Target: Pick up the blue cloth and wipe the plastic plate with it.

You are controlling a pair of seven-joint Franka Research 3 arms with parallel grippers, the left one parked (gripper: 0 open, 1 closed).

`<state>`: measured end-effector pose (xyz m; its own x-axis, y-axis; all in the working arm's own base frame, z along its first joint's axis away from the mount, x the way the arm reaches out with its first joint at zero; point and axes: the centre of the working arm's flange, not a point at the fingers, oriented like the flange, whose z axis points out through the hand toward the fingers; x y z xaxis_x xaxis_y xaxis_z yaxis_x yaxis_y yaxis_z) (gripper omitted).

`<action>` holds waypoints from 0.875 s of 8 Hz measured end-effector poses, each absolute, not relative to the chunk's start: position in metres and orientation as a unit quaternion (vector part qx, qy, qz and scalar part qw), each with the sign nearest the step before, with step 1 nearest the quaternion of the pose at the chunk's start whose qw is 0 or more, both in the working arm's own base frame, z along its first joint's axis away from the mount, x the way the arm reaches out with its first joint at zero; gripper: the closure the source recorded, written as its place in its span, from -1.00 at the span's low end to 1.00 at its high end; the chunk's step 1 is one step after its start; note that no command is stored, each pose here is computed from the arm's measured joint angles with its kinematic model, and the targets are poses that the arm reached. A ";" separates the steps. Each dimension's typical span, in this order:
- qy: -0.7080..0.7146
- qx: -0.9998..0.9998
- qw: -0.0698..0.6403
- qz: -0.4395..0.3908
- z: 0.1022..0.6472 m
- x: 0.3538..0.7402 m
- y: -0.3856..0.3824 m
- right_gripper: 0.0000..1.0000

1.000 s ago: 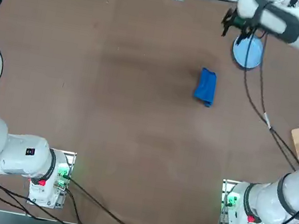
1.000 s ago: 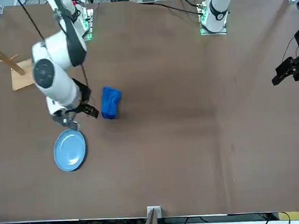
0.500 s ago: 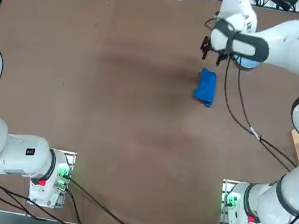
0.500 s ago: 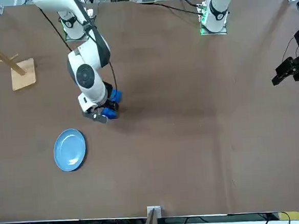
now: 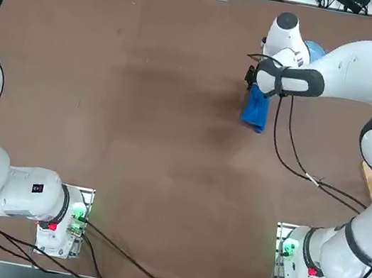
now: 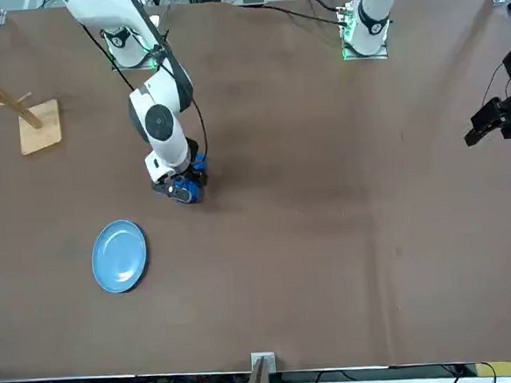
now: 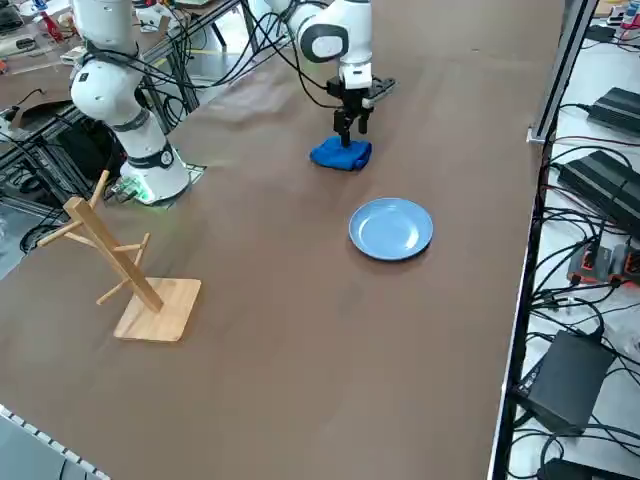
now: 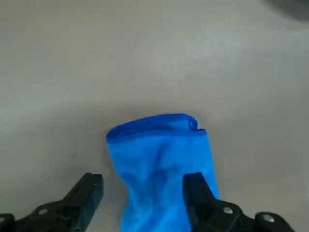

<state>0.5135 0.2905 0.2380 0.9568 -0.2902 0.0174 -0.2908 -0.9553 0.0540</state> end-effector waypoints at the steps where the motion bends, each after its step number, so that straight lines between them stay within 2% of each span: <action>1: -0.150 0.988 0.022 0.011 0.236 0.513 0.290 -1.00; 7: -0.148 0.989 0.021 0.020 0.208 0.495 0.276 -1.00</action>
<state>0.4947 0.2761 0.2080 0.9555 -0.2917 0.0451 -0.2933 -0.9553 0.0365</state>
